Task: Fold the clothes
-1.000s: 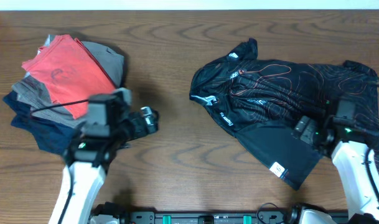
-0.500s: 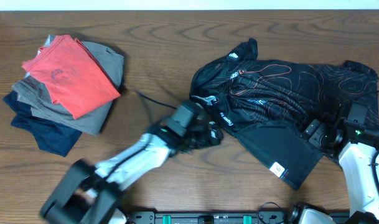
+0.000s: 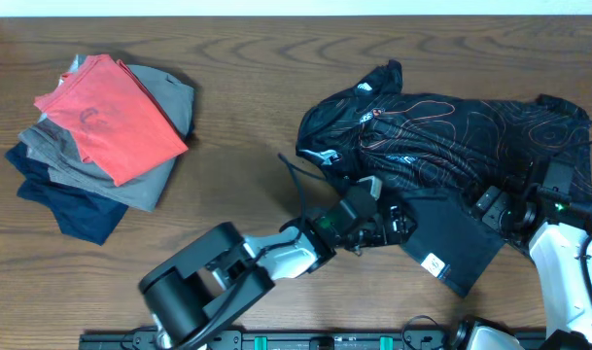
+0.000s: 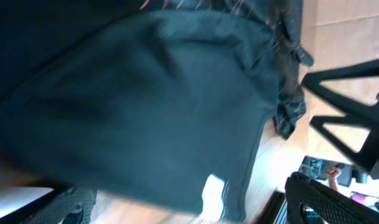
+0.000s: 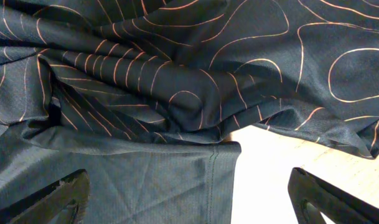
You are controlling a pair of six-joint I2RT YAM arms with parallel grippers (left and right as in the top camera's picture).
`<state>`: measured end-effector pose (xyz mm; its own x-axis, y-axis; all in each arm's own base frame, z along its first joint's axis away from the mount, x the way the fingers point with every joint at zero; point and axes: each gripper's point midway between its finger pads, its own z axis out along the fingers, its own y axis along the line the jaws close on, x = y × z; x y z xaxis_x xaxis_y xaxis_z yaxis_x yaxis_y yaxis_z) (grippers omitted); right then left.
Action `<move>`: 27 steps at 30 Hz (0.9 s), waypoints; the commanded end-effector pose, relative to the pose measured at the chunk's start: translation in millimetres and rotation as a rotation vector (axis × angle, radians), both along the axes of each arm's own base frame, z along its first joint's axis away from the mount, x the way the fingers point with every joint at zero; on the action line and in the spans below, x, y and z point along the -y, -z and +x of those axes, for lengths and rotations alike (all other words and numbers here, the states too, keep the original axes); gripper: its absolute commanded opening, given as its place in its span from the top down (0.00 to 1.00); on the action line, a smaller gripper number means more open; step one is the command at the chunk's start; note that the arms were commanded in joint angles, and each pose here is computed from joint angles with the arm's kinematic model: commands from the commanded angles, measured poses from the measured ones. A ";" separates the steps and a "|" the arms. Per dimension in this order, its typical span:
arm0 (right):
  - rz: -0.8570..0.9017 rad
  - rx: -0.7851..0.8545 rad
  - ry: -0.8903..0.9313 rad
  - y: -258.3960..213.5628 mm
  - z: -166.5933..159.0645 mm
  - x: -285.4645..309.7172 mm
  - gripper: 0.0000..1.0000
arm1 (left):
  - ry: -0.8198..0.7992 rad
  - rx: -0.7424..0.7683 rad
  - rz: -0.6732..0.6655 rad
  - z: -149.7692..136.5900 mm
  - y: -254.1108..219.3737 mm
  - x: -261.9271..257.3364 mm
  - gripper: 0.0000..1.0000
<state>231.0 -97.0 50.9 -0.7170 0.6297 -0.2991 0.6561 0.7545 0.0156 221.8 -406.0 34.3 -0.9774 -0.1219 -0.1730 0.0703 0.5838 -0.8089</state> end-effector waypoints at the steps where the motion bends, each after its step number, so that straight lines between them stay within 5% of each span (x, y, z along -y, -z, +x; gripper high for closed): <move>1: 0.024 0.023 -0.003 -2.8 3.6 -2.5 0.01 | -0.119 -0.013 0.115 16.5 44.9 -17.5 0.01; 7: 0.031 0.025 -0.005 -2.7 4.0 -3.7 0.01 | -0.286 0.029 0.151 67.5 52.2 -46.9 0.21; 14: 0.034 0.029 -0.007 -2.8 4.8 -4.2 0.01 | -0.385 -0.006 0.130 109.4 50.9 -85.5 0.92; 25: 0.031 0.034 -0.010 -3.2 6.1 -3.8 0.01 | -0.236 -0.118 0.150 102.6 35.9 -129.6 0.94; 27: 0.029 0.036 -0.010 -3.4 6.6 -3.5 0.01 | -0.223 -0.171 0.175 89.4 32.2 -134.8 0.87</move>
<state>235.3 -91.2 51.0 -0.7182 0.6313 -0.2925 0.6467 0.7608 0.0543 330.0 -276.3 1.2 -0.9198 -0.3854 -0.0738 -0.2272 0.6763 -0.7007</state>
